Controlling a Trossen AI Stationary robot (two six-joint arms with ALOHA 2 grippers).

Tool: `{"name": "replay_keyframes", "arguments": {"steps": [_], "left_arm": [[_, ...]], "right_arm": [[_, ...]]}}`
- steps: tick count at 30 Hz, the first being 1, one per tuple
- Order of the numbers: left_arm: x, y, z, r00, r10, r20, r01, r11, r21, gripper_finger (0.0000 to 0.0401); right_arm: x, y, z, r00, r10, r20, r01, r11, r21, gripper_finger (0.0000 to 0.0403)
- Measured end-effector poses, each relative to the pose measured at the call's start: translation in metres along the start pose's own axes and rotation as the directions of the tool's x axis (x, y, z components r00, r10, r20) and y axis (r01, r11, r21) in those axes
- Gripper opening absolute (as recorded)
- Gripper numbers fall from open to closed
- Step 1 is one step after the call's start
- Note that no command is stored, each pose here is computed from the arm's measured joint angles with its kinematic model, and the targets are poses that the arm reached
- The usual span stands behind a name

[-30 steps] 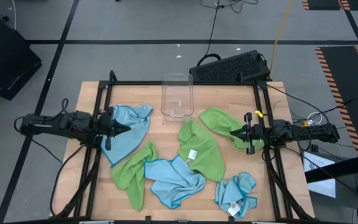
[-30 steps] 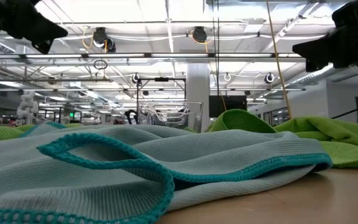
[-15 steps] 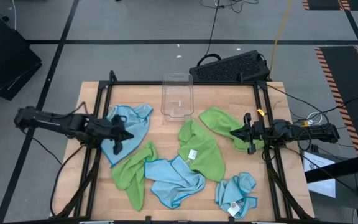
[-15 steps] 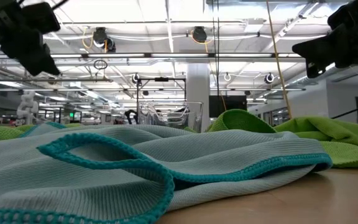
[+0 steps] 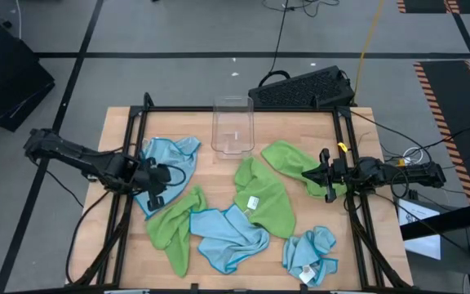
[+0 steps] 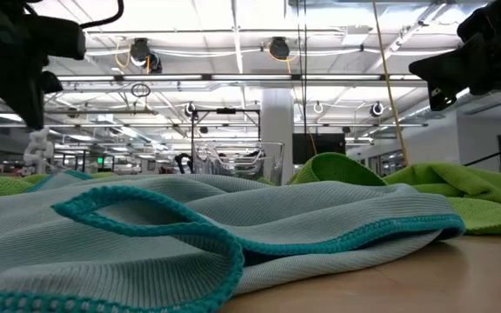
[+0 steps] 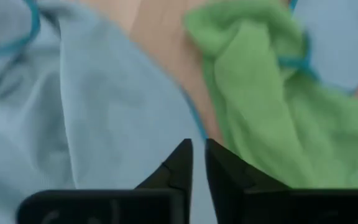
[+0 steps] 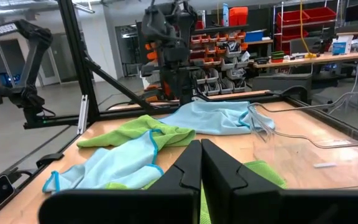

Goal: Fold microfiber towels
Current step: Fold the top left blue towel

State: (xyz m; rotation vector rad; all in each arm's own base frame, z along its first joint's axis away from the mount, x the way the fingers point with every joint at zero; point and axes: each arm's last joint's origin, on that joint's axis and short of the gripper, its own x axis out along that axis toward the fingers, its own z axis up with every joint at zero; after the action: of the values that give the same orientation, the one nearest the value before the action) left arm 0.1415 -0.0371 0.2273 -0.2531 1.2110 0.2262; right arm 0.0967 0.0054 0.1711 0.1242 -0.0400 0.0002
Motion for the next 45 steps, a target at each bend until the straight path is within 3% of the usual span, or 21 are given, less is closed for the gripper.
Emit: {"name": "replay_keyframes", "arguments": {"steps": [10,17,27,33,38,45], "left_arm": [[0.023,-0.009,0.002,0.979,0.092,-0.185,-0.087,0.996,0.030,0.0139],[0.043,-0.020,0.001,0.945,0.136,-0.297,-0.075,0.976,0.205,0.0164],[0.070,-0.042,-0.010,0.885,0.202,-0.420,-0.068,0.948,0.312,0.0232],[0.083,-0.049,-0.015,0.857,0.247,-0.451,-0.073,0.926,0.369,0.0277],[0.088,-0.051,-0.017,0.841,0.267,-0.470,-0.082,0.923,0.377,0.0277],[0.094,-0.054,-0.021,0.836,0.269,-0.478,-0.074,0.919,0.386,0.0235]], "right_arm": [[0.000,0.000,0.000,1.000,0.002,0.000,-0.002,0.999,0.048,0.0000],[0.000,0.000,-0.001,1.000,0.005,-0.008,-0.004,0.998,0.063,0.0000],[0.000,0.000,-0.001,1.000,0.009,-0.014,-0.008,0.997,0.077,0.0000],[0.000,0.002,-0.001,0.996,0.083,-0.023,-0.081,0.994,0.078,0.0000],[0.000,0.003,0.000,0.996,0.084,-0.004,-0.084,0.993,0.078,0.0000],[0.000,0.003,0.001,0.996,0.085,0.002,-0.085,0.993,0.084,0.0000]]}}
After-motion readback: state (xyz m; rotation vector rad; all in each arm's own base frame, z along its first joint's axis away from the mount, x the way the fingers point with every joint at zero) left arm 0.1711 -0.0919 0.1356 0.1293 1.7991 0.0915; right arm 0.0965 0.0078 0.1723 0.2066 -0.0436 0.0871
